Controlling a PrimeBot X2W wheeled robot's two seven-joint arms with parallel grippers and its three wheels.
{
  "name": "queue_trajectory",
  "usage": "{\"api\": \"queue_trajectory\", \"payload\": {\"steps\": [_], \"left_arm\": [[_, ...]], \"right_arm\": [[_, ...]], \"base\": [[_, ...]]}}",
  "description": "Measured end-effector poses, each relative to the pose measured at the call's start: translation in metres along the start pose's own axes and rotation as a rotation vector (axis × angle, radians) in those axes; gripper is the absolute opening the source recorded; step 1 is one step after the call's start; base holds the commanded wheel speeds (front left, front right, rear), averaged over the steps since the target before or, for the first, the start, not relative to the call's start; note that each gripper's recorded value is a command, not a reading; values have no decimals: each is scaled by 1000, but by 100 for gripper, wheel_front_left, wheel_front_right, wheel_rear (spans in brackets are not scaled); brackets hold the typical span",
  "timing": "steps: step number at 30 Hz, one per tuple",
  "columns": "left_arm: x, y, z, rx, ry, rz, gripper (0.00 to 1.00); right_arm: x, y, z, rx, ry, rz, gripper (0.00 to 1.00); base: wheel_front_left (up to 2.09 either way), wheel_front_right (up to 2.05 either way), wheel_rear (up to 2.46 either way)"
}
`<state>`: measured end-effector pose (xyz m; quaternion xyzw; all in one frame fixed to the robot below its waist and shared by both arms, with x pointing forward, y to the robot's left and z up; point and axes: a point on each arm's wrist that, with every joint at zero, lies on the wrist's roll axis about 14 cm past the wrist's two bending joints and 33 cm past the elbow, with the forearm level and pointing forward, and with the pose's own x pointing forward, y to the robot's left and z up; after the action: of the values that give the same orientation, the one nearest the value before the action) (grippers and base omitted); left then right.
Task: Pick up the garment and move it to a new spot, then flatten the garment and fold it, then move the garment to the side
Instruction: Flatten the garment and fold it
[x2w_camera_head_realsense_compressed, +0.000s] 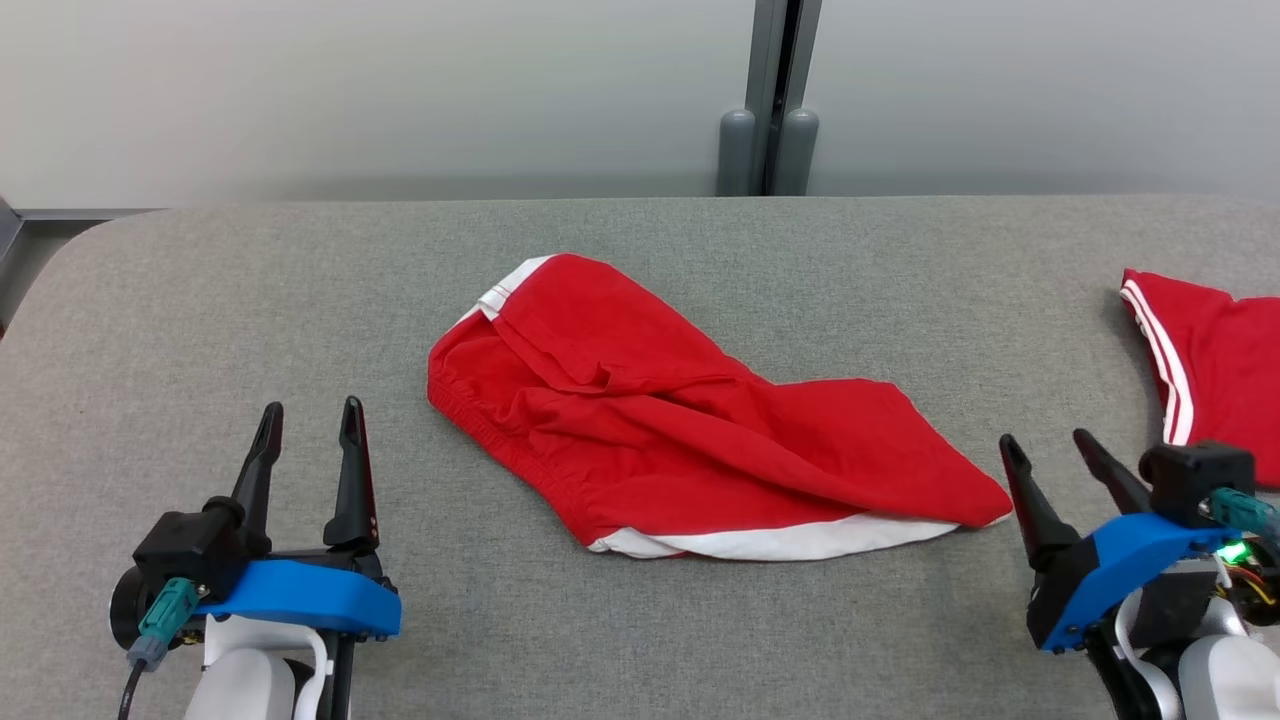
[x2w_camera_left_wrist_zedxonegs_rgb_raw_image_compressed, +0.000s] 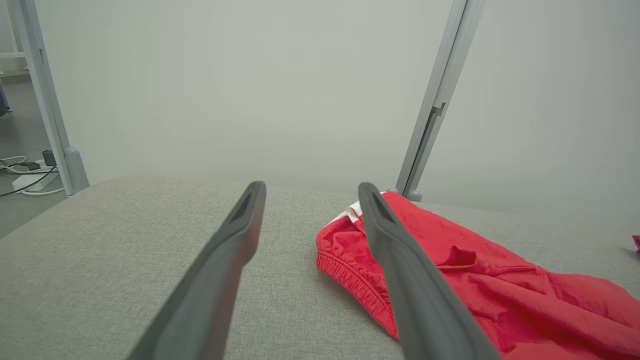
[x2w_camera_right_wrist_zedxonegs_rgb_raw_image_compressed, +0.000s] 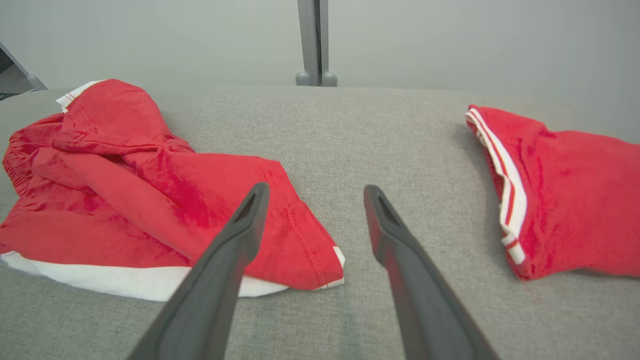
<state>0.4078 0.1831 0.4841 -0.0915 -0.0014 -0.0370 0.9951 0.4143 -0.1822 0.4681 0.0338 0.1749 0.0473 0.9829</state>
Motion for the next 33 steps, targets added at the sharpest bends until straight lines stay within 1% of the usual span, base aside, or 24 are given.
{"api": "queue_trajectory", "payload": {"steps": [4, 7, 10, 12, 19, 21, 33], "left_arm": [[0, -2, 2, 1, -5, -5, 100], [-4, -3, 1, 3, -4, -10, 100], [-7, -5, 1, 2, -3, -12, 100], [-9, -4, 0, 3, -2, -9, 100], [-22, -4, -4, 18, 12, -8, 100], [-24, -4, -4, 18, 12, -7, 100], [-30, -4, -4, 19, 13, -6, 100]], "right_arm": [[-12, -13, 20, -57, -158, -51, 100], [-24, -20, 28, -74, -256, -85, 100], [-33, -24, 32, -90, -326, -105, 100], [-37, -25, 30, -87, -348, -110, 100], [-48, -27, 25, -65, -367, -122, 100], [-49, -28, 21, -48, -356, -123, 100], [-52, -28, 19, -28, -349, -124, 100]], "base": [[0, 0, 0], [0, 0, 0], [0, 0, 0], [0, 0, 0], [0, 0, 0], [0, 0, 0], [0, 0, 0]]}}
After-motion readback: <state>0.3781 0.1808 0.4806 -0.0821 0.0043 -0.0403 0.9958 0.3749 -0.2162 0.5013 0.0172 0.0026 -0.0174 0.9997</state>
